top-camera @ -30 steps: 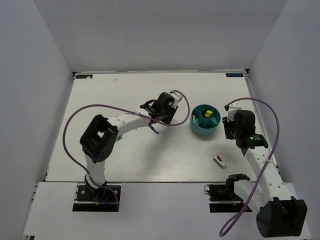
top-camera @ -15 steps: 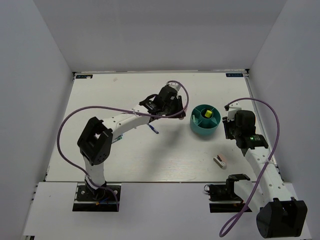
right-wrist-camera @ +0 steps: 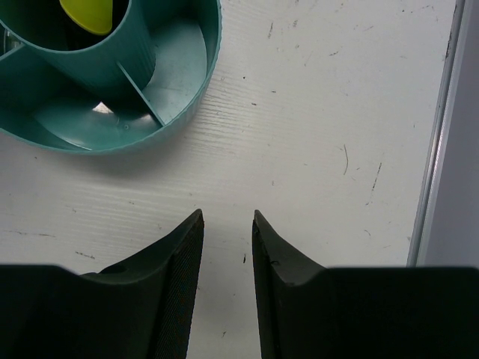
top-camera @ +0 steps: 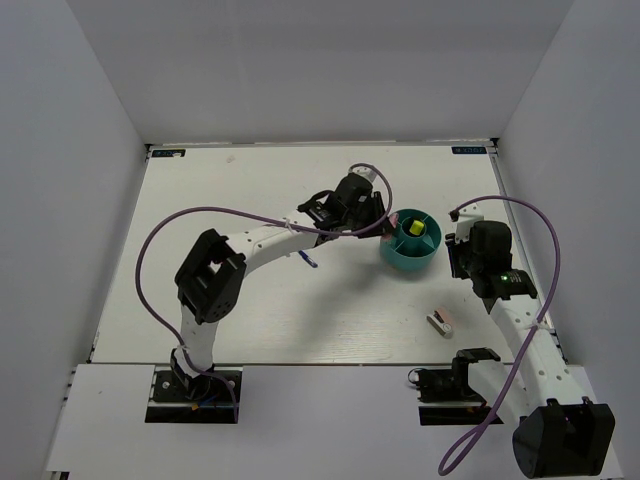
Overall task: Sort the stationery into containers
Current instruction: Place the stationery in the storage box.
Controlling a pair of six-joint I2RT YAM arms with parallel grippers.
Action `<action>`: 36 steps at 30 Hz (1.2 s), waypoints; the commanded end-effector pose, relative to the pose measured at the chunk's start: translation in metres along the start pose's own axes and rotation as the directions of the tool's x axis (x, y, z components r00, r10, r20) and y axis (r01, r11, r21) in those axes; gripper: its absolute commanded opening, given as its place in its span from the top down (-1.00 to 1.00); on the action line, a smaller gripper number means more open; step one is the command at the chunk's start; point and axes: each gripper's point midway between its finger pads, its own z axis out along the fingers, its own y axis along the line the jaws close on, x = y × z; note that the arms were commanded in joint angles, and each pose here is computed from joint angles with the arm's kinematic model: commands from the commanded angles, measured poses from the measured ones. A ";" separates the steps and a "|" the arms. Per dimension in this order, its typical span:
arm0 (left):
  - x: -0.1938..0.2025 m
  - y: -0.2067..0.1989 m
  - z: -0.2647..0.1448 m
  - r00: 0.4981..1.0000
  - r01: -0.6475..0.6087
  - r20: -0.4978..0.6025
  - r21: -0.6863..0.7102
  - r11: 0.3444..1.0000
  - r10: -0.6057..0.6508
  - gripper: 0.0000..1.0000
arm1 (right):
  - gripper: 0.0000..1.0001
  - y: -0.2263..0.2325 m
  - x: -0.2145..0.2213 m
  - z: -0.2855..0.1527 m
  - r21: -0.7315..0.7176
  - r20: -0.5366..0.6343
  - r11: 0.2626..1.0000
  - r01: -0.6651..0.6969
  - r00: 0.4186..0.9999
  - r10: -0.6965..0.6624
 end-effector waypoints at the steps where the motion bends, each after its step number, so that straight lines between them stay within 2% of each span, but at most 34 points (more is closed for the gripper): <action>1: -0.015 -0.023 -0.002 0.999 0.013 0.039 0.059 0.998 -0.015 1.00 | 0.28 -0.002 -0.008 -0.001 0.006 0.037 1.000 -0.001 0.999 0.001; 15: -0.020 -0.025 0.016 0.994 0.091 0.047 0.068 0.994 -0.094 0.97 | 0.28 -0.002 -0.006 -0.001 0.006 0.034 1.000 -0.002 0.999 0.002; 24: -0.017 -0.017 0.017 0.994 0.099 0.040 0.038 0.994 -0.101 0.31 | 0.28 -0.002 -0.006 -0.001 0.005 0.036 1.000 -0.001 0.999 0.001; 36: -0.017 -0.018 0.019 0.994 0.103 0.039 0.034 0.994 -0.105 0.05 | 0.28 -0.003 -0.007 -0.002 0.010 0.041 1.000 -0.005 0.999 0.004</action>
